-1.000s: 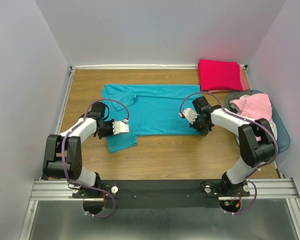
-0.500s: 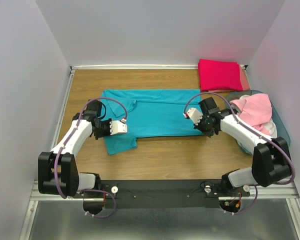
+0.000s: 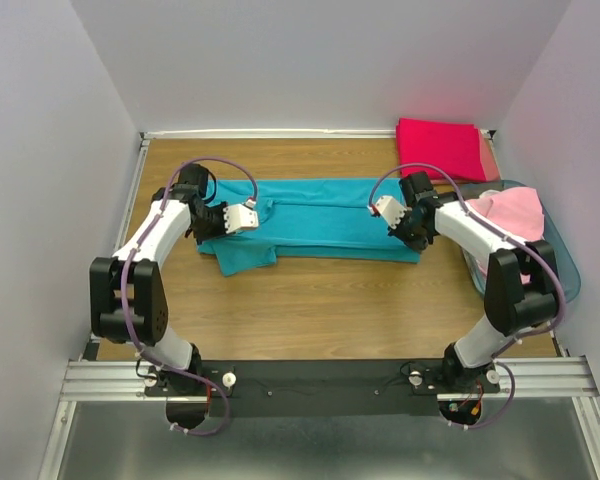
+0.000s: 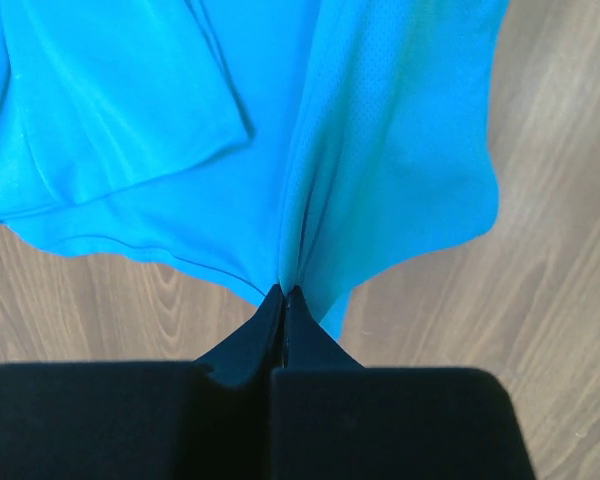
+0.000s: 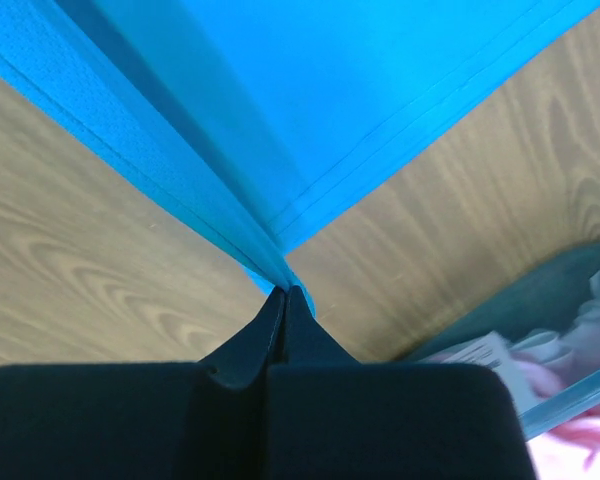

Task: Fold and stack the t-shirts
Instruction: Fold the other side of the tshirt into a rectangle

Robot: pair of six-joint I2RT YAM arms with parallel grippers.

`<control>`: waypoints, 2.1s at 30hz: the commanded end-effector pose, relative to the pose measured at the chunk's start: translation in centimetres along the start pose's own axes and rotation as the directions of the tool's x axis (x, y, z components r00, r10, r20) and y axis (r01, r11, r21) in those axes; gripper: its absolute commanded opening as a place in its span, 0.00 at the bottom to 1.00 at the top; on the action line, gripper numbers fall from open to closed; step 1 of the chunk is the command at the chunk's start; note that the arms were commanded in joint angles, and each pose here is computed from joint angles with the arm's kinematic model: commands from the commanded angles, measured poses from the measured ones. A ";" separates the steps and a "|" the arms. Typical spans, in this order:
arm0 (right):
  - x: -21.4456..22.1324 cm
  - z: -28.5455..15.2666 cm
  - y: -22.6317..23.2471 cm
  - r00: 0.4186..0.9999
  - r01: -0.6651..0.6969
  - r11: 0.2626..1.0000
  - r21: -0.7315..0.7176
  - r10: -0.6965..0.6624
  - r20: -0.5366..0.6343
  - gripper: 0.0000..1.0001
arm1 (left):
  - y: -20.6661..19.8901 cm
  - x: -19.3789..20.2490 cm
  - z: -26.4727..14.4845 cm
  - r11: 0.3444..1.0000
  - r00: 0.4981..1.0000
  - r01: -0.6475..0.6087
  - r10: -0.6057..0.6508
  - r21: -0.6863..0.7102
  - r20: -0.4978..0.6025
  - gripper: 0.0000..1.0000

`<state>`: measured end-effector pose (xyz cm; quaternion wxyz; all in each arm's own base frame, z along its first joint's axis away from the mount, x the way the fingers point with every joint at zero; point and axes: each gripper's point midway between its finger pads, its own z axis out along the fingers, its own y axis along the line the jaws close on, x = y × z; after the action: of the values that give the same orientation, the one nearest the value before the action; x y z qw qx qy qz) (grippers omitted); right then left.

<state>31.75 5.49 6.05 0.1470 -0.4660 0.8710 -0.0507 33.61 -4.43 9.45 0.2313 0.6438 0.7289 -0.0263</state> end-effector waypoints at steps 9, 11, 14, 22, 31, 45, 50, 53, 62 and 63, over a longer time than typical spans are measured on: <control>-0.8 1.5 -2.7 1.000 0.019 1.000 -0.017 -0.020 -0.024 0.01 | 3.6 0.3 2.4 0.998 0.998 0.056 -0.056 0.016 -0.021 0.00; -1.1 1.7 -2.9 1.000 0.015 1.000 -0.019 -0.015 -0.022 0.01 | 3.5 0.6 3.0 0.998 0.998 0.061 -0.061 0.026 -0.028 0.00; -1.3 2.4 -3.1 0.999 0.015 0.999 -0.030 -0.016 -0.028 0.01 | 3.1 1.0 3.7 0.997 0.997 0.066 -0.064 0.037 -0.036 0.00; -2.0 3.7 -3.8 0.999 0.018 0.999 -0.037 -0.020 -0.046 0.00 | 2.9 1.8 4.7 0.996 0.995 0.086 -0.084 0.034 -0.051 0.00; -3.0 3.5 -5.5 0.999 0.034 0.999 0.003 -0.034 -0.042 0.00 | 4.1 1.7 4.9 0.996 0.995 0.089 -0.088 0.022 -0.048 0.00; -3.7 4.7 -6.9 0.998 0.039 0.999 0.014 -0.038 -0.059 0.01 | 5.2 2.1 5.3 0.994 0.993 0.107 -0.106 0.007 -0.051 0.00; -4.0 4.9 -7.4 0.998 0.039 0.999 0.022 -0.038 -0.058 0.01 | 5.7 2.0 5.4 0.994 0.993 0.110 -0.109 0.003 -0.047 0.00; -4.2 5.1 -7.6 0.998 0.038 0.999 0.022 -0.037 -0.056 0.01 | 5.8 2.0 5.6 0.994 0.993 0.110 -0.110 0.005 -0.046 0.00; -4.1 6.2 -7.5 0.997 0.039 0.999 0.009 -0.038 -0.073 0.01 | 6.0 2.4 6.0 0.993 0.991 0.120 -0.120 0.001 -0.052 0.00; -4.2 6.2 -7.6 0.997 0.037 0.999 0.010 -0.036 -0.072 0.01 | 6.0 2.4 6.1 0.993 0.991 0.122 -0.121 0.001 -0.052 0.00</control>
<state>41.10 5.87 2.96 0.1253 -0.4807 0.8658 -0.0605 40.15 -4.01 4.59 0.2081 0.6071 0.7659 -0.0389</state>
